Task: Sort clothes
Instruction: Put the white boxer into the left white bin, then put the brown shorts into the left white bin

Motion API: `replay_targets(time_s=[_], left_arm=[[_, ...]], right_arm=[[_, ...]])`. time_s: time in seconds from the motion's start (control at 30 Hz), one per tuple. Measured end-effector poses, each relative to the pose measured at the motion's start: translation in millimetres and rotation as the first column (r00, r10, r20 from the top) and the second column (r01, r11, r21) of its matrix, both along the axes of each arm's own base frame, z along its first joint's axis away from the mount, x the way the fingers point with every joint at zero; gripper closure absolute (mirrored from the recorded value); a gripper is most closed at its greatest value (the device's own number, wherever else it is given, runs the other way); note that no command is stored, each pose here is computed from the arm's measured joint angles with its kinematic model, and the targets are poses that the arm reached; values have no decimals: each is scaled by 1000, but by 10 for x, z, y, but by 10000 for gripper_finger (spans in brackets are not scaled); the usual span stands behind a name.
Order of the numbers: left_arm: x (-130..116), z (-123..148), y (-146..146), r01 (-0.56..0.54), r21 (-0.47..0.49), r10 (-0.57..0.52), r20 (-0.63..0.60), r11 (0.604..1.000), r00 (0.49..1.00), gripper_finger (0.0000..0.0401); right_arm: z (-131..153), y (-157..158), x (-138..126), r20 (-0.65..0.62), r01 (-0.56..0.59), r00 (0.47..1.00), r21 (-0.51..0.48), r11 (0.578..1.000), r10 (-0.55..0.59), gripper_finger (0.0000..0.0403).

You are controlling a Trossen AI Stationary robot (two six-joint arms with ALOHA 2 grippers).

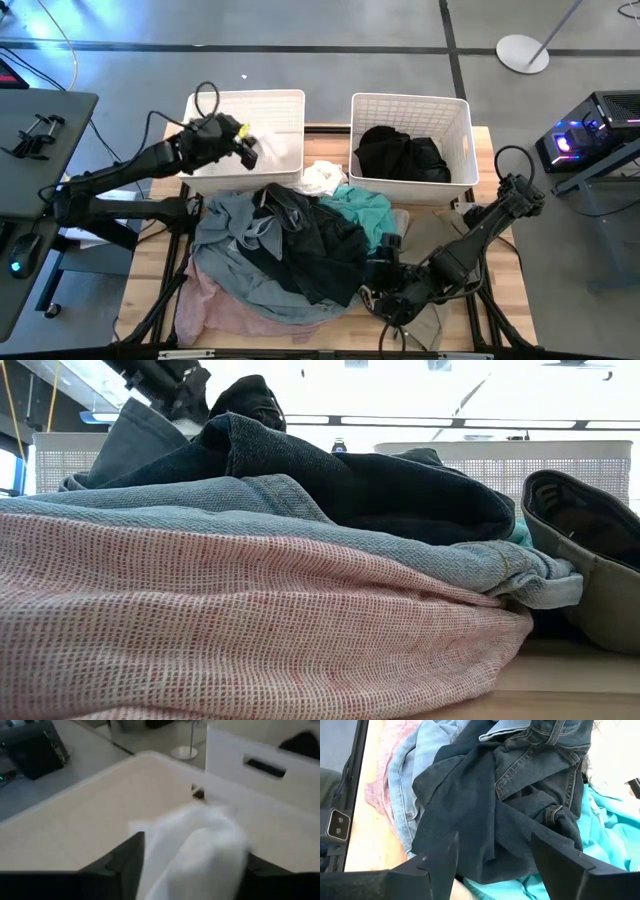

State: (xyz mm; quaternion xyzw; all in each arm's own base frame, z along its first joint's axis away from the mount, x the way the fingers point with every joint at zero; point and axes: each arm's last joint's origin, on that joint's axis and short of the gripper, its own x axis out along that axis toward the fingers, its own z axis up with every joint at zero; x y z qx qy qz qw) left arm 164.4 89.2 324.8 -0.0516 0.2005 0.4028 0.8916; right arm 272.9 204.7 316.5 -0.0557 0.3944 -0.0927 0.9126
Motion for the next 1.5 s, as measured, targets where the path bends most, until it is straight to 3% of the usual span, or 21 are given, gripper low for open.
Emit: replay_targets(time_s=[0.1, 0.23, 0.37, 0.57, 0.7, 0.77, 0.9, 1.0, 1.23, 1.37, 1.5], left_arm=[[-18, 206, -25, 44, 4, -44, 38, 999, 998, 163], [-29, 493, -147, 166, 18, -167, 86, 986, 982, 157], [-29, 621, -342, 258, 15, -259, 68, 966, 964, 173], [-7, 543, -569, 337, -67, -338, -7, 939, 941, 206], [-62, 703, -611, 368, -75, -370, -26, 927, 929, 223], [-102, 798, -586, 321, -1, -320, -75, 947, 944, 229], [-188, 931, -476, 110, 171, -87, -136, 979, 987, 231], [-222, 941, -365, 31, 195, 0, -160, 980, 987, 216], [-208, 838, -235, 99, 33, -92, -161, 995, 983, 166], [-214, 742, -337, 151, -114, -168, -166, 982, 972, 168], [-194, 691, -537, 202, -180, -233, -170, 963, 958, 185]], right_arm=[[0, 0, -1, -1, 0, 1000, 0, 1000, 0, 167], [-1, -1, -2, -2, 0, 1000, -2, 1000, 0, 167], [-2, -3, -1, -2, 1, 1000, -2, 1000, -1, 167], [-2, -23, 16, -6, -6, 1000, -13, 1000, 6, 167], [-9, -72, 58, -40, -26, 999, 13, 1000, 27, 167], [-15, -112, 88, -56, -22, 998, 36, 999, 24, 167], [-15, -183, 135, -54, 18, 998, 52, 999, -15, 167], [-15, -222, 160, -54, 31, 998, 52, 998, -28, 167], [-16, -212, 154, -65, -6, 998, 30, 1000, 8, 167], [-28, -163, 112, -84, 40, 996, 121, 992, -30, 167], [-106, -74, -2, -184, 105, 980, 191, 976, -70, 167]])
